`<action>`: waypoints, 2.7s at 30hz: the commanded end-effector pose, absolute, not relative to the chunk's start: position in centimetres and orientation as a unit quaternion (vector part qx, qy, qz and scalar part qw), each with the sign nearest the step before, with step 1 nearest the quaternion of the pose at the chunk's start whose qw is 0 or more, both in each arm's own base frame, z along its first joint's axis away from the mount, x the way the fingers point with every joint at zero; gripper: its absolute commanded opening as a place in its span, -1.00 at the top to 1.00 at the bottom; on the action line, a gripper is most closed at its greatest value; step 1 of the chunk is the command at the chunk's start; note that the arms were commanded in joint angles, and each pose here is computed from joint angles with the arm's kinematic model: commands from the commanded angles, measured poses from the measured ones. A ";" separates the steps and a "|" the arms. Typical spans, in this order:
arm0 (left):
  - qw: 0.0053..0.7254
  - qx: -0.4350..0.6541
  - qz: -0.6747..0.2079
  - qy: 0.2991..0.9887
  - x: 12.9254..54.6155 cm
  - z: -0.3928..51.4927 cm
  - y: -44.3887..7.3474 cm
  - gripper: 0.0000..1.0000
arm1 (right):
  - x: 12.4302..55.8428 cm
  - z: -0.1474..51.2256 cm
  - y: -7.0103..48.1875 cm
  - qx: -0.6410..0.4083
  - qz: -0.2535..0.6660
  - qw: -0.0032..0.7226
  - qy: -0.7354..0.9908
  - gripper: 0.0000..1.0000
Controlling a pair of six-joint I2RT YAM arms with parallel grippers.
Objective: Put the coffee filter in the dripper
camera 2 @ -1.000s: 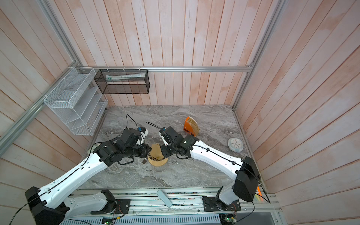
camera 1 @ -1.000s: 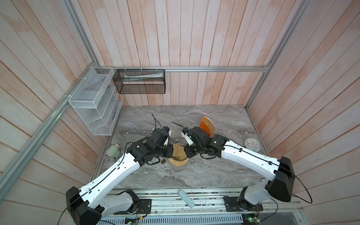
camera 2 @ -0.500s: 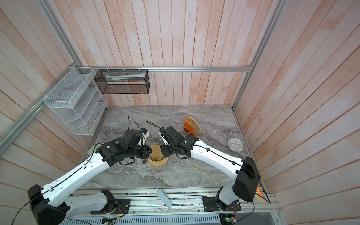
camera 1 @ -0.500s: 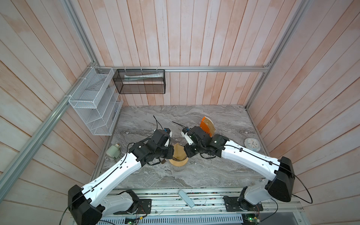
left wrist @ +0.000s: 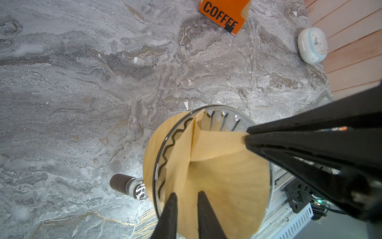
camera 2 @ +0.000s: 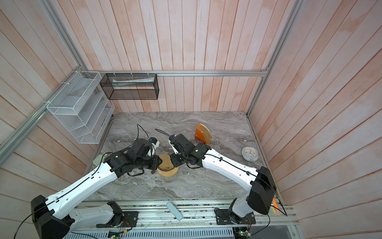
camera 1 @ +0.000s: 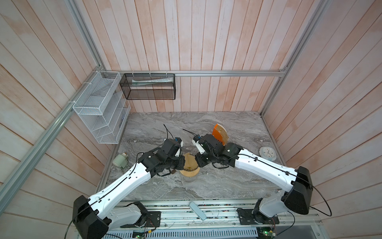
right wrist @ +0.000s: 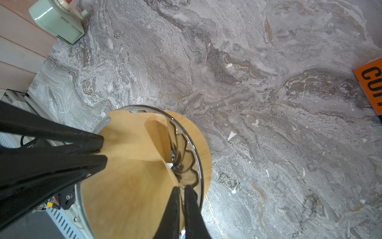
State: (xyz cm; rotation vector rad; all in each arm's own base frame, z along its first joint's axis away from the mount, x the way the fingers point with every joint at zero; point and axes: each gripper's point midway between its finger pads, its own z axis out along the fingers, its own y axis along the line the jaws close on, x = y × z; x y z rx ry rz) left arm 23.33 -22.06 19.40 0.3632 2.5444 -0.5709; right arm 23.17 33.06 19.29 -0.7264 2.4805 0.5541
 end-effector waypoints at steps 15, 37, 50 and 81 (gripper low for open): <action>0.279 0.131 -0.208 0.928 23.8 21.5 -21.6 0.58 | 23.6 21.6 32.7 -0.257 0.203 0.271 0.905 0.52; 0.315 0.120 -0.221 0.915 24.2 23.9 -21.4 0.57 | 24.1 23.1 32.3 -0.242 0.207 0.295 0.901 0.50; 0.277 0.126 -0.220 0.927 23.2 20.9 -21.5 0.57 | 24.0 22.0 33.0 -0.250 0.213 0.284 0.901 0.65; 0.293 0.119 -0.233 0.920 23.2 22.5 -21.4 0.57 | 25.2 23.5 32.5 -0.243 0.225 0.298 0.896 0.52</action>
